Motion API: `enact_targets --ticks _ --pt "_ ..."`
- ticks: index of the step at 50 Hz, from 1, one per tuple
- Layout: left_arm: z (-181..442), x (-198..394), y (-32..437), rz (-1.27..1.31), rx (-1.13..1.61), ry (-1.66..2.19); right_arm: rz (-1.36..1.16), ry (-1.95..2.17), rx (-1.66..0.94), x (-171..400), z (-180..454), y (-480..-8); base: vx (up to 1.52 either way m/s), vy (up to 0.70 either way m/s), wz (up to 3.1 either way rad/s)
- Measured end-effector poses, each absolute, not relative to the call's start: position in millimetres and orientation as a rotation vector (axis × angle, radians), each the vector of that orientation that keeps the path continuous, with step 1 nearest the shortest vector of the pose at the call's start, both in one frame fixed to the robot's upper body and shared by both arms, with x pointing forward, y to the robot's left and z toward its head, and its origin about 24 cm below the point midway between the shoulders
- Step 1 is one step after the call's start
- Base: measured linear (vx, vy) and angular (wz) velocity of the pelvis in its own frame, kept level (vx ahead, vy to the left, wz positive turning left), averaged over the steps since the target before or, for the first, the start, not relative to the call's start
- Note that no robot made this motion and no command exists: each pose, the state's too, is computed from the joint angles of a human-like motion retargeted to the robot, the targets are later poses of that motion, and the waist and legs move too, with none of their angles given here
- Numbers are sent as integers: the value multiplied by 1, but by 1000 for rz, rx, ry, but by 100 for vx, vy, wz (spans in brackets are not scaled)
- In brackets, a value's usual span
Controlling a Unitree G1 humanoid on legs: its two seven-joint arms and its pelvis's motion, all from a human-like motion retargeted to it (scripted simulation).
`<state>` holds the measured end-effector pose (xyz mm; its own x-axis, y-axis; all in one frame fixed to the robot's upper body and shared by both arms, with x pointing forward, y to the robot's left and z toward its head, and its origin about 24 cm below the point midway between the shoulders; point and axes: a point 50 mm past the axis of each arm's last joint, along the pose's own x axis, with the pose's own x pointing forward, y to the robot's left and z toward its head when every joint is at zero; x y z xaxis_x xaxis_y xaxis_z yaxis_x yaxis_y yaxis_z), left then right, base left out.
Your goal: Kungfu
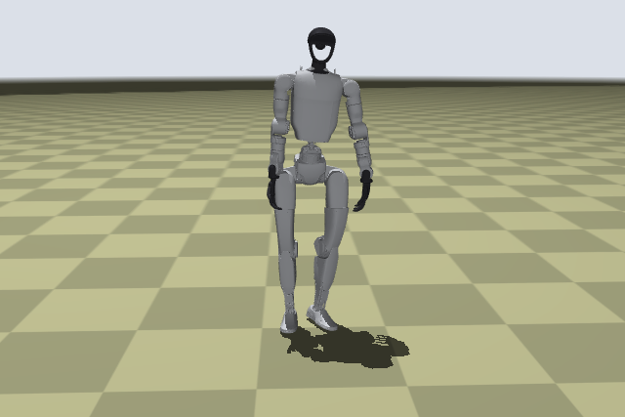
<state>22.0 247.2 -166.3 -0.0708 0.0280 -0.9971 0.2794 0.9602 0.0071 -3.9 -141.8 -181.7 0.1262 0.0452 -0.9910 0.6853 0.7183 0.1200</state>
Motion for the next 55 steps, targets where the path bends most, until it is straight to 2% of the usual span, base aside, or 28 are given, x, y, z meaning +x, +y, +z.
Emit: enact_targets --ticks 5,10,14,17,20,25,27,30,38,42,45,48,50,51,53,55 --pt "-171 9 231 -80 109 1628 -574 1362 743 -6 -182 -140 0 -6 -11" --pt "-177 6 201 87 -193 1530 -587 1260 732 16 -182 -150 -9 -1 26" --pt "-178 8 186 181 -399 1486 -645 1161 856 24 -181 -148 -7 -4 21" --pt "-178 18 184 362 -557 1379 -755 1052 972 29 -180 -152 -8 -6 4" --pt "-177 34 186 609 -848 1152 -883 882 1129 36 -178 -156 -6 -1 7" --pt "-170 60 205 1121 -1433 459 -1151 491 1393 43 -174 -174 -7 3 0" --pt "-168 61 216 1254 -1526 287 -1233 384 1442 43 -173 -182 -8 2 9" --pt "-165 62 231 1272 -1492 278 -1282 320 1453 42 -172 -192 -9 2 10" --pt "-156 77 257 801 -1026 680 -1073 546 1224 46 -170 -213 -11 3 16" --pt "-154 73 269 522 -671 1002 -912 811 971 41 -171 -219 -7 0 44" --pt "-147 63 294 159 -7 1297 -688 1124 527 30 -172 -227 4 1 3" --pt "-132 79 323 -506 902 1450 -38 1357 -84 33 -166 -250 -3 12 -22" --pt "-119 102 339 -932 1504 1405 442 1497 -492 40 -159 -269 -5 11 -63" --pt "-116 113 340 -1059 1756 1325 625 1525 -702 47 -155 -276 -2 10 -26" --pt "-116 127 333 -1230 2122 1090 928 1478 -1106 66 -149 -284 3 11 3" --pt "-121 125 322 -1304 2226 921 1100 1324 -1412 82 -147 -282 8 11 -17"
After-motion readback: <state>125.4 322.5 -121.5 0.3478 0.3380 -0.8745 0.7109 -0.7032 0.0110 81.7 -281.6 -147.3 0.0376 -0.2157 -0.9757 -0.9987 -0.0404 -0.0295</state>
